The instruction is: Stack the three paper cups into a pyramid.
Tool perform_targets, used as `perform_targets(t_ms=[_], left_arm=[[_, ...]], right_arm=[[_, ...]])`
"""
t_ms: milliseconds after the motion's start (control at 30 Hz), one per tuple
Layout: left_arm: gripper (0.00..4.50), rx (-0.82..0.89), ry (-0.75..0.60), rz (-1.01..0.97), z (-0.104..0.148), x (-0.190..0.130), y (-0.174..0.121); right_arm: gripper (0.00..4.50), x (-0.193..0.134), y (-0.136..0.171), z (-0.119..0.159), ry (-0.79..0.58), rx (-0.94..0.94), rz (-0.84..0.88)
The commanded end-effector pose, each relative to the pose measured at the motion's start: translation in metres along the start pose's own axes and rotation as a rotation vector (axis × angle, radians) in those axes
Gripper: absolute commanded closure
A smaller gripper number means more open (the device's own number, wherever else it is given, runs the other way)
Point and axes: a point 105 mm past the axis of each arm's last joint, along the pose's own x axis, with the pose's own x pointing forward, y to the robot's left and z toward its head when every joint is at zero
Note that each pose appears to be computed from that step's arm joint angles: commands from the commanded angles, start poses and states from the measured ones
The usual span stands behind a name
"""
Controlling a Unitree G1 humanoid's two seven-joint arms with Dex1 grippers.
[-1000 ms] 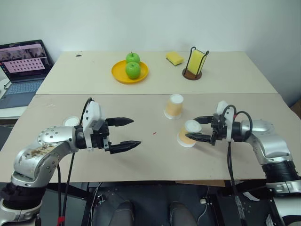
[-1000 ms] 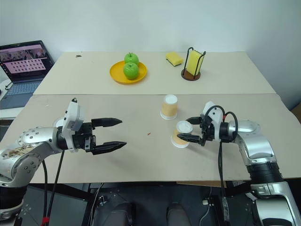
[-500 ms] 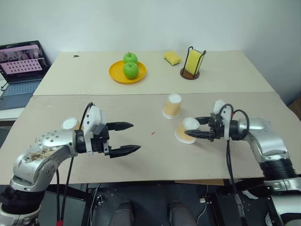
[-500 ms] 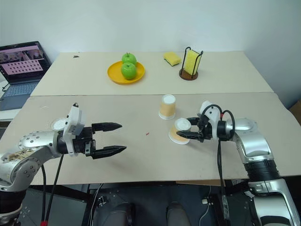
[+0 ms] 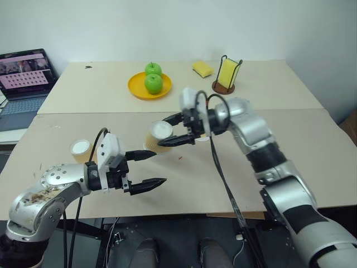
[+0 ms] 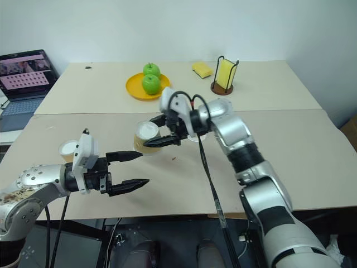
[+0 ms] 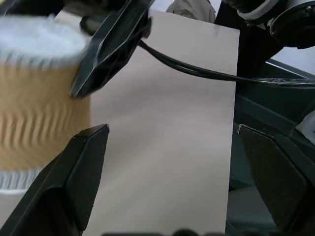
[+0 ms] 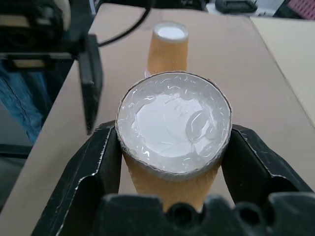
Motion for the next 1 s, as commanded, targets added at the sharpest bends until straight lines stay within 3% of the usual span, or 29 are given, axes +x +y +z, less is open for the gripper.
perform_targets(t_ms=[33, 333, 633, 900, 1000], left_arm=[[0.0, 0.035, -0.018, 0.032, 0.01, -0.006, -0.007], [0.0, 0.052, 0.035, 0.198, 0.009, -0.031, -0.013], [0.0, 0.063, 0.041, 0.375, 0.005, -0.055, 0.003], [0.0, 0.053, 0.046, 0.381, -0.003, -0.055, 0.005], [0.0, 0.058, 0.039, 0.378, -0.002, -0.053, 0.007]], right_arm=[[1.6, 0.014, -0.017, 0.001, 0.036, -0.041, -0.035], [1.6, 0.022, -0.028, -0.021, 0.11, -0.022, -0.095], [1.6, 0.025, -0.029, -0.027, 0.116, 0.004, -0.117], [1.6, 0.018, -0.03, -0.038, 0.138, 0.035, -0.134], [0.67, 0.013, -0.033, -0.04, 0.139, 0.051, -0.163]])
